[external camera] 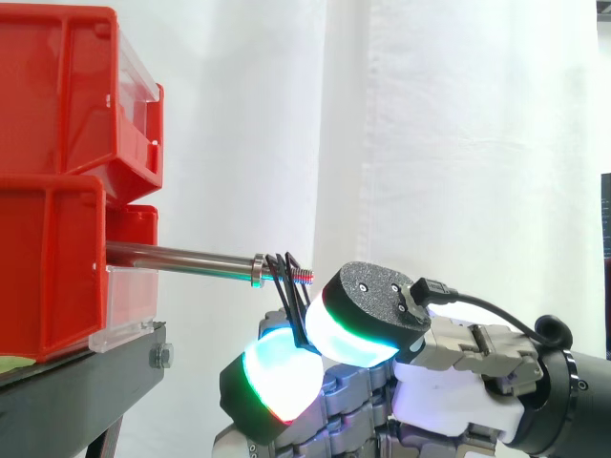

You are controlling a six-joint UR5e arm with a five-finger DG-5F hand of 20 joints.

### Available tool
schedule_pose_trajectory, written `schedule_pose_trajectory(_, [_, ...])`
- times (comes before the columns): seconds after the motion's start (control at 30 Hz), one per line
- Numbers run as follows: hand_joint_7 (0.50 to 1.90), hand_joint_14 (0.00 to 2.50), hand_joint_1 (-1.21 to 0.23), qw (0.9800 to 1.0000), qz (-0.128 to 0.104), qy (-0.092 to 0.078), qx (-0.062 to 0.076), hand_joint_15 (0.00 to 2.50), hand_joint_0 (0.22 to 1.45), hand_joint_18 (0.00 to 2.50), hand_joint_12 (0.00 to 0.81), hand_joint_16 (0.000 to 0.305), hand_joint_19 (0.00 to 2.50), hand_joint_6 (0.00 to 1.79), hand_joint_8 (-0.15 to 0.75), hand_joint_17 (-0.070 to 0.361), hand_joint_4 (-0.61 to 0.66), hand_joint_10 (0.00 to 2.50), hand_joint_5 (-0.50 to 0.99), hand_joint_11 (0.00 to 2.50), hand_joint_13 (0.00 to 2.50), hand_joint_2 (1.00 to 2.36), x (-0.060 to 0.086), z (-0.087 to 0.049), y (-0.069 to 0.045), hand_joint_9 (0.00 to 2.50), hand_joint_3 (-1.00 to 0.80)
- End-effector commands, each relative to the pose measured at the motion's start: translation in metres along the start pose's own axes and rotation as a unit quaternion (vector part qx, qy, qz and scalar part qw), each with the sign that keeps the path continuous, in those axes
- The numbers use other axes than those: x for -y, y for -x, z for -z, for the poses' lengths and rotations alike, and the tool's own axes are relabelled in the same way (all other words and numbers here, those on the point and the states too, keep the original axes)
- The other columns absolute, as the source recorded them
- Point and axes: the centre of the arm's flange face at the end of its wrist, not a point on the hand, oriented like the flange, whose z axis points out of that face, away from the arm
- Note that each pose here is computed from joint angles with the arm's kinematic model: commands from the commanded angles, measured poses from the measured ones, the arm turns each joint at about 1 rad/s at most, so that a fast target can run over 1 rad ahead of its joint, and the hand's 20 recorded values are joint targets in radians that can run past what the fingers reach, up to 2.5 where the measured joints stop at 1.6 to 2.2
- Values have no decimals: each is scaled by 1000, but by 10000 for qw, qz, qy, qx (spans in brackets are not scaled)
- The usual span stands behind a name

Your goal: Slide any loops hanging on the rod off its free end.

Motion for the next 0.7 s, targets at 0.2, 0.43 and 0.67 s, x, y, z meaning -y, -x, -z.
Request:
schedule_pose_trajectory(0.2, [1067, 3, -676, 10000, 22, -84, -32, 111, 587, 1080, 401, 64, 401, 900, 405, 145, 106, 4, -137, 103, 875, 1001, -13, 0, 10, 821, 38])
schedule_pose_trajectory(0.43, [1078, 5, -684, 9996, 132, -234, -42, 119, 592, 1081, 398, 64, 404, 899, 401, 144, 76, 5, -135, 114, 881, 1001, -27, 2, 20, 833, 46])
schedule_pose_trajectory(0.67, [1084, 3, -684, 9986, 172, -493, -89, 120, 586, 1086, 399, 64, 402, 898, 401, 145, 61, 3, -133, 115, 884, 1024, -35, 11, 28, 835, 45])
